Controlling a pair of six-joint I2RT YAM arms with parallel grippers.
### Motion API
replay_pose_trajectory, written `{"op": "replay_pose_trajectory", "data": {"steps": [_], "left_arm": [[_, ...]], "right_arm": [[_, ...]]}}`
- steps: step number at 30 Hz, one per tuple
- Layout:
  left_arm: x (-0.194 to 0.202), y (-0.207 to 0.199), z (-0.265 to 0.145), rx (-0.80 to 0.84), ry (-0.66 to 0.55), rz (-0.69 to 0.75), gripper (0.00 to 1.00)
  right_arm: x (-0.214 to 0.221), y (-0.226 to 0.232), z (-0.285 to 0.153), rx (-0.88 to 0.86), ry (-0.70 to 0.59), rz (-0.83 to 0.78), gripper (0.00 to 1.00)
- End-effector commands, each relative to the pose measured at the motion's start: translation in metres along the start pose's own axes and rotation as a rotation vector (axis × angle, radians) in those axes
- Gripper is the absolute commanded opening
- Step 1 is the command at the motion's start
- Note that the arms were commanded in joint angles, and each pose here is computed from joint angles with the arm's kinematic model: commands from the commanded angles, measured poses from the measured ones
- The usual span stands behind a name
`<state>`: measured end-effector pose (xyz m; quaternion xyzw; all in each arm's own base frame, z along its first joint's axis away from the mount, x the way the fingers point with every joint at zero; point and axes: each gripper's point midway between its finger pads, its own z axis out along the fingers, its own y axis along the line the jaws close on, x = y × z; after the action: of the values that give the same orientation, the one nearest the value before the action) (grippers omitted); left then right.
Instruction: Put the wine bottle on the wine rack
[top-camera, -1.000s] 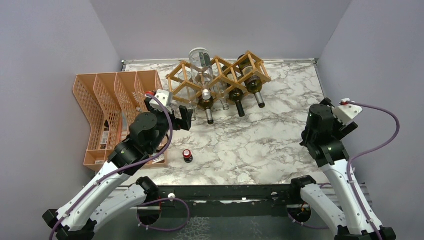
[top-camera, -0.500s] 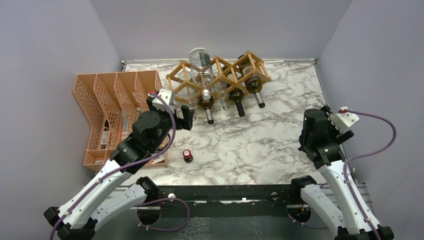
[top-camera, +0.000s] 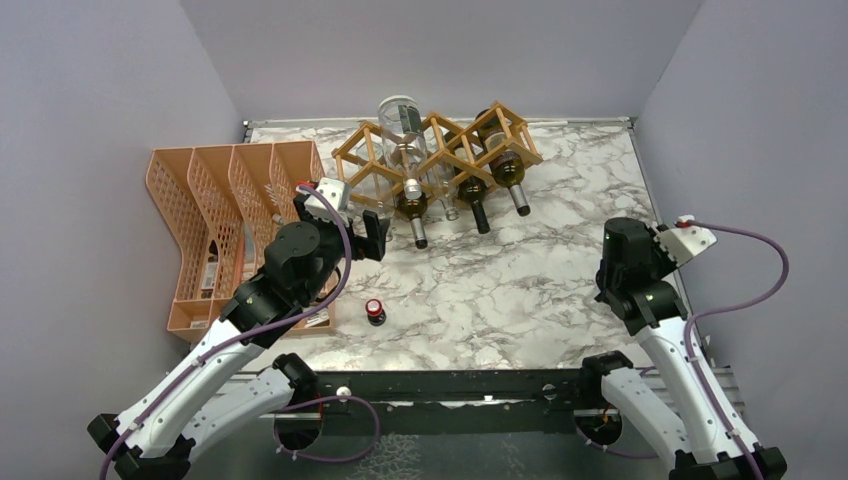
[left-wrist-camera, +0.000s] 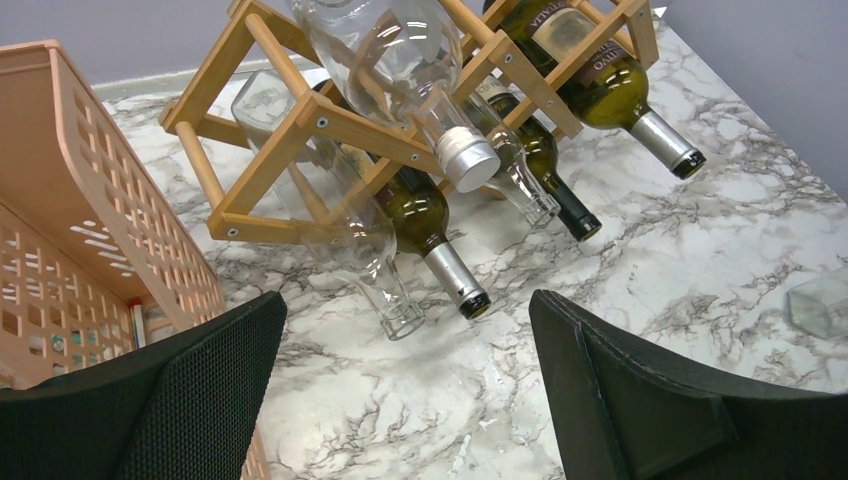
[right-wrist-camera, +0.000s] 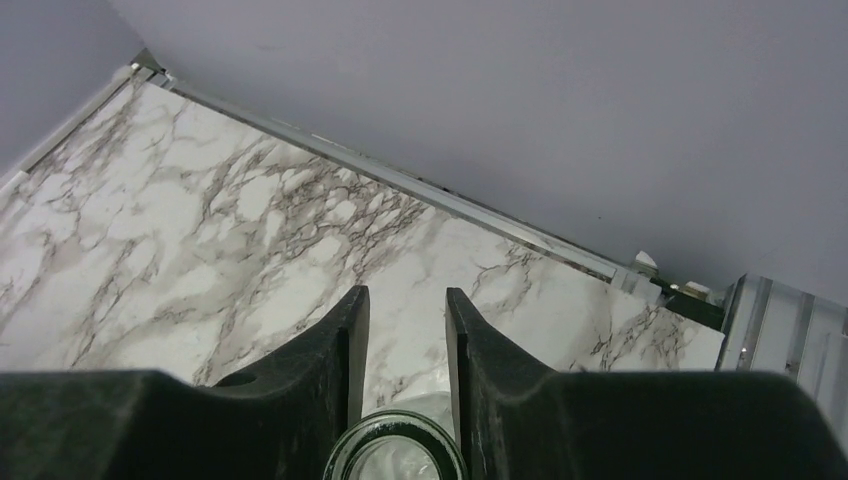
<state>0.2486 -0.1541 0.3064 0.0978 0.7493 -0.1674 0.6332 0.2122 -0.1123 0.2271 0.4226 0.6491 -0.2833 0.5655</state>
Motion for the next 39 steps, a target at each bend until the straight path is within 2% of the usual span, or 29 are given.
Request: {"op": "replay_pose_trajectory", "data": {"steps": [1, 6, 11, 15, 19, 24, 32, 39], "left_arm": [[-0.011, -0.013, -0.001, 0.069, -0.025, -0.028, 0.99], [-0.005, -0.033, 0.004, 0.171, -0.005, -0.022, 0.99], [-0.002, -0.069, 0.004, 0.363, 0.001, -0.037, 0.98], [0.001, -0.101, 0.003, 0.531, 0.012, -0.073, 0.97], [0.008, -0.124, 0.007, 0.63, 0.019, -0.109, 0.96], [0.02, -0.157, 0.009, 0.72, -0.021, -0.089, 0.98], [0.055, -0.205, 0.029, 0.746, -0.019, -0.028, 0.99], [0.087, -0.242, 0.042, 0.768, 0.019, 0.009, 0.99]], "right_arm": [[-0.002, 0.012, 0.0, -0.056, 0.009, -0.017, 0.01], [-0.011, 0.051, -0.013, -0.292, 0.046, -0.066, 0.01], [-0.012, 0.086, -0.034, -0.514, 0.121, -0.103, 0.01], [-0.011, 0.109, -0.058, -0.688, 0.19, -0.105, 0.01], [-0.012, 0.132, -0.088, -0.897, 0.24, -0.11, 0.01], [-0.011, 0.154, -0.129, -1.122, 0.345, -0.08, 0.01], [-0.012, 0.169, -0.175, -1.331, 0.492, 0.046, 0.01], [-0.014, 0.175, -0.186, -1.339, 0.587, 0.191, 0.01]]}}
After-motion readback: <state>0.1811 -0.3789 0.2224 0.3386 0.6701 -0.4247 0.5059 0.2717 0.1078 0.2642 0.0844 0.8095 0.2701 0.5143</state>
